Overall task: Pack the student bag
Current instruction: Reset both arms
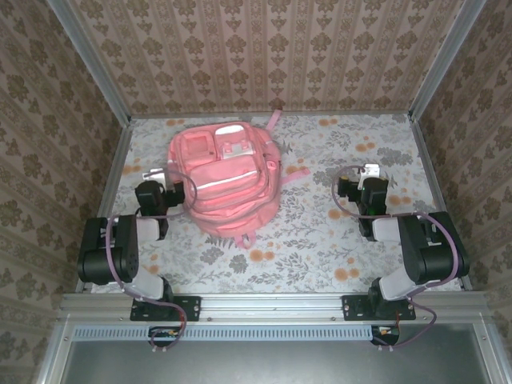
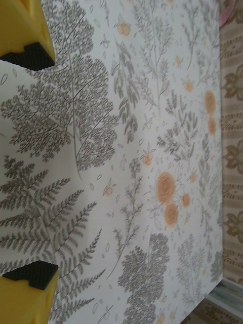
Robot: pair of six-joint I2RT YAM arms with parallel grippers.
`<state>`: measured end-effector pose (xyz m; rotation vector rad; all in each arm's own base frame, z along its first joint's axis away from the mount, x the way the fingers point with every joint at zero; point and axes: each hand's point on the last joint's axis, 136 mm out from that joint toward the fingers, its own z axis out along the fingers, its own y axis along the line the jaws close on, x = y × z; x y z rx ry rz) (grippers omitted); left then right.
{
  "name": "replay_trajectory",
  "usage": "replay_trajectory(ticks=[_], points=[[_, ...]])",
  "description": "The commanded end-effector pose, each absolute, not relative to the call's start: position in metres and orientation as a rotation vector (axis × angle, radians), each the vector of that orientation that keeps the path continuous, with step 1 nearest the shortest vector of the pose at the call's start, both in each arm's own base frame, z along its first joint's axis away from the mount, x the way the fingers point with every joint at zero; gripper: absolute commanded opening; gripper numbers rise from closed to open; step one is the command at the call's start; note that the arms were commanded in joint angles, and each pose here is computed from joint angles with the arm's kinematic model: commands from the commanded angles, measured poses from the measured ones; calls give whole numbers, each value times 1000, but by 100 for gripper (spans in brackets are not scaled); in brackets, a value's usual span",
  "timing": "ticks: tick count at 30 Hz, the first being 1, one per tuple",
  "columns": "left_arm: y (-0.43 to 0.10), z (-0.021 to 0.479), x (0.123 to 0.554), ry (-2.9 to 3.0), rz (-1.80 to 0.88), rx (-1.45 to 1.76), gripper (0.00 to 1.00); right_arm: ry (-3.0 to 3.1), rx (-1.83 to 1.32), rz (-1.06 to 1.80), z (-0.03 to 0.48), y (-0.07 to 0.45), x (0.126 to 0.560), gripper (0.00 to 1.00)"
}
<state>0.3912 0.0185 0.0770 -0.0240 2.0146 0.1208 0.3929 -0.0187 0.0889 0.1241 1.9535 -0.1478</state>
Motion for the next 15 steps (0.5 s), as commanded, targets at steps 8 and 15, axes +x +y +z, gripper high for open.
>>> replay_trajectory(ticks=[8, 15], points=[[-6, 93, 399, 1938, 58, 105, 100, 1906, 116, -99, 99, -13, 398, 100], [-6, 93, 399, 1938, 60, 108, 100, 1906, 116, -98, 99, -13, 398, 100]])
